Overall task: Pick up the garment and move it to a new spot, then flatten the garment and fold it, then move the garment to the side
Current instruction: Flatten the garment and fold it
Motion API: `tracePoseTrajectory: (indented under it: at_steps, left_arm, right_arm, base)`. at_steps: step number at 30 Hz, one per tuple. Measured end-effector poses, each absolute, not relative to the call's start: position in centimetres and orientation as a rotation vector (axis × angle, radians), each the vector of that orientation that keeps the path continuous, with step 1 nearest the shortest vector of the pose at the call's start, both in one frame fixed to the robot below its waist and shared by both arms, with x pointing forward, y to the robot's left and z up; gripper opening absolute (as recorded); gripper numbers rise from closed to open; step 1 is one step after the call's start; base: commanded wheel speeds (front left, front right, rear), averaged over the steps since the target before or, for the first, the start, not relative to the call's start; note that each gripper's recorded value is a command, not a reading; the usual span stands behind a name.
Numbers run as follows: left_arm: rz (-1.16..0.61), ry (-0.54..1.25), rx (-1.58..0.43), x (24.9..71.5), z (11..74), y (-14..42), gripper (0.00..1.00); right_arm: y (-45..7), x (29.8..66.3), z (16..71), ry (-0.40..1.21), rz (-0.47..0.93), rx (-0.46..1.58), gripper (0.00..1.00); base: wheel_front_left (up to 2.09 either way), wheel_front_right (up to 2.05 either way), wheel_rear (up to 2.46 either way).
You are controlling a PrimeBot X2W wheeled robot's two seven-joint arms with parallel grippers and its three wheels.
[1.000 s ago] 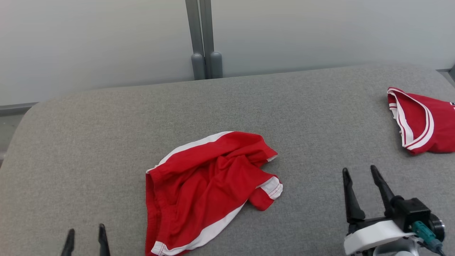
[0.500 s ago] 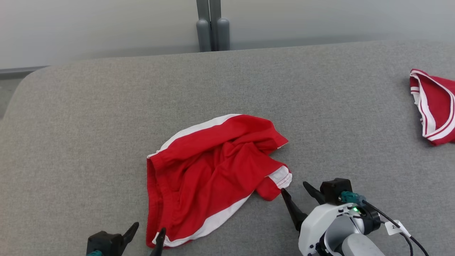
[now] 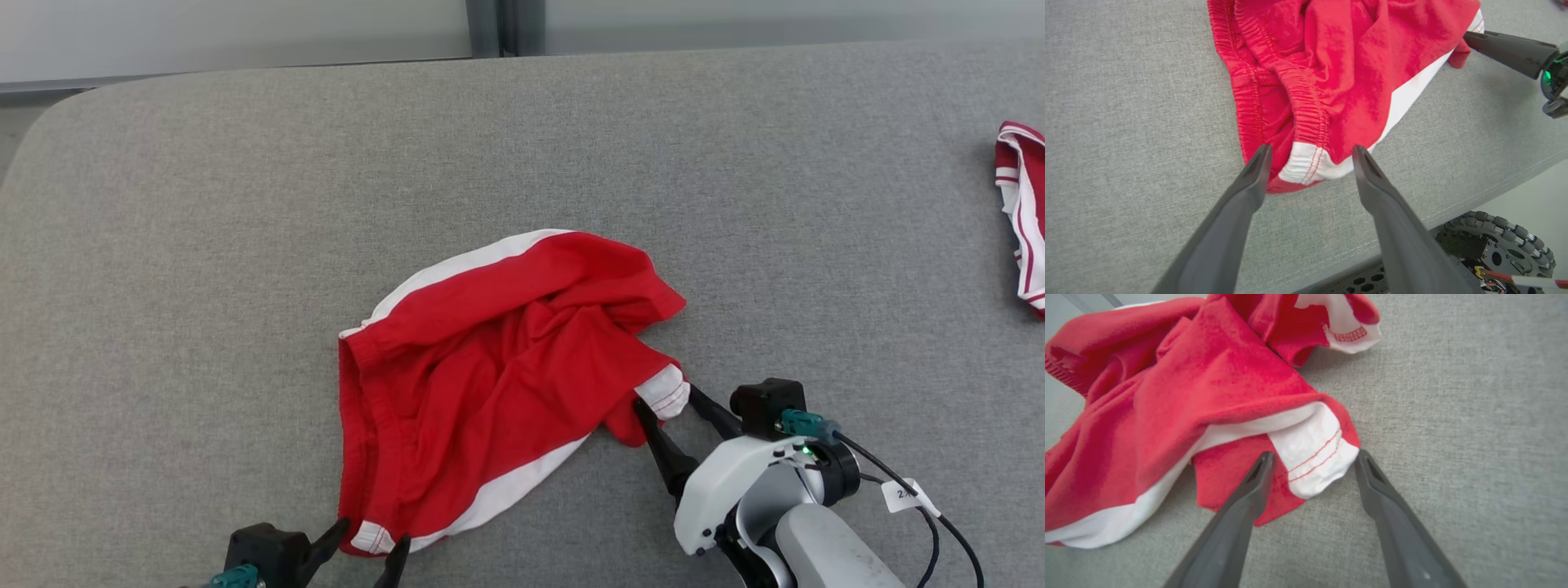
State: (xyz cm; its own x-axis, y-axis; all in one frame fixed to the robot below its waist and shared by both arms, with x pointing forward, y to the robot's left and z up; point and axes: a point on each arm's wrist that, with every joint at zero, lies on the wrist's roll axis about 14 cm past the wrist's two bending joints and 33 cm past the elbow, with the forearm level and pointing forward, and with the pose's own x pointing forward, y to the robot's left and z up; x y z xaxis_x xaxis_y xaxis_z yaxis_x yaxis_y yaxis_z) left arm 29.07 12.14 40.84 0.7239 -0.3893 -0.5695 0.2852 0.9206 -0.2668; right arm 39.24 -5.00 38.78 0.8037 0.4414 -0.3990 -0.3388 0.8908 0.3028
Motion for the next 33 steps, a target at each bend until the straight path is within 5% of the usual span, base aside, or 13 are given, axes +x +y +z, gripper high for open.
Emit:
tracePoseTrajectory:
  at_steps: [8, 9, 10, 11, 12, 13, 14, 22, 33]
  left_arm:
    - [-0.386, 0.695, -0.163, 29.2, 39.8, 12.0, 1.0]
    - [-0.388, 0.7, -0.163, 29.2, 39.7, 11.9, 0.93]
    - [-0.39, 0.706, -0.166, 29.2, 39.5, 11.9, 0.71]
    - [-0.391, 0.712, -0.174, 29.1, 39.4, 11.9, 0.5]
    - [-0.392, 0.721, -0.179, 29.1, 39.2, 11.8, 0.2]
    - [-0.395, 0.734, -0.18, 28.9, 38.9, 11.8, 0.0]
    - [-0.397, 0.741, -0.182, 28.8, 38.7, 11.8, 0.0]
    - [-0.378, 0.672, -0.203, 30.0, 40.0, 12.4, 0.0]
    - [-0.356, 0.305, -0.332, 34.3, 48.9, 13.2, 0.0]
  right_arm:
    - [-4.9, 39.6, 38.6, 0.473, 0.42, 0.234, 1.0]
    - [-5.0, 39.6, 38.6, 0.473, 0.42, 0.236, 1.0]
    - [-5.0, 39.6, 38.6, 0.471, 0.419, 0.238, 1.0]
    - [-4.9, 39.6, 38.6, 0.472, 0.419, 0.24, 0.92]
    - [-4.8, 39.6, 38.6, 0.472, 0.424, 0.242, 0.47]
    - [-4.6, 39.5, 38.7, 0.475, 0.429, 0.252, 0.09]
    - [-4.3, 39.4, 38.6, 0.485, 0.439, 0.256, 0.0]
    - [-6.2, 39.0, 40.0, 0.451, 0.405, 0.277, 0.0]
    - [-11.5, 36.5, 49.6, 0.255, 0.454, 0.334, 0.0]
  base:
    - [0.0, 0.0, 0.0]
    - [0.0, 0.0, 0.0]
    - [0.0, 0.0, 0.0]
    - [0.0, 0.0, 0.0]
    - [0.0, 0.0, 0.0]
    - [0.0, 0.0, 0.0]
    - [0.0, 0.0, 0.0]
    - [0.0, 0.0, 0.0]
    - [0.0, 0.0, 0.0]
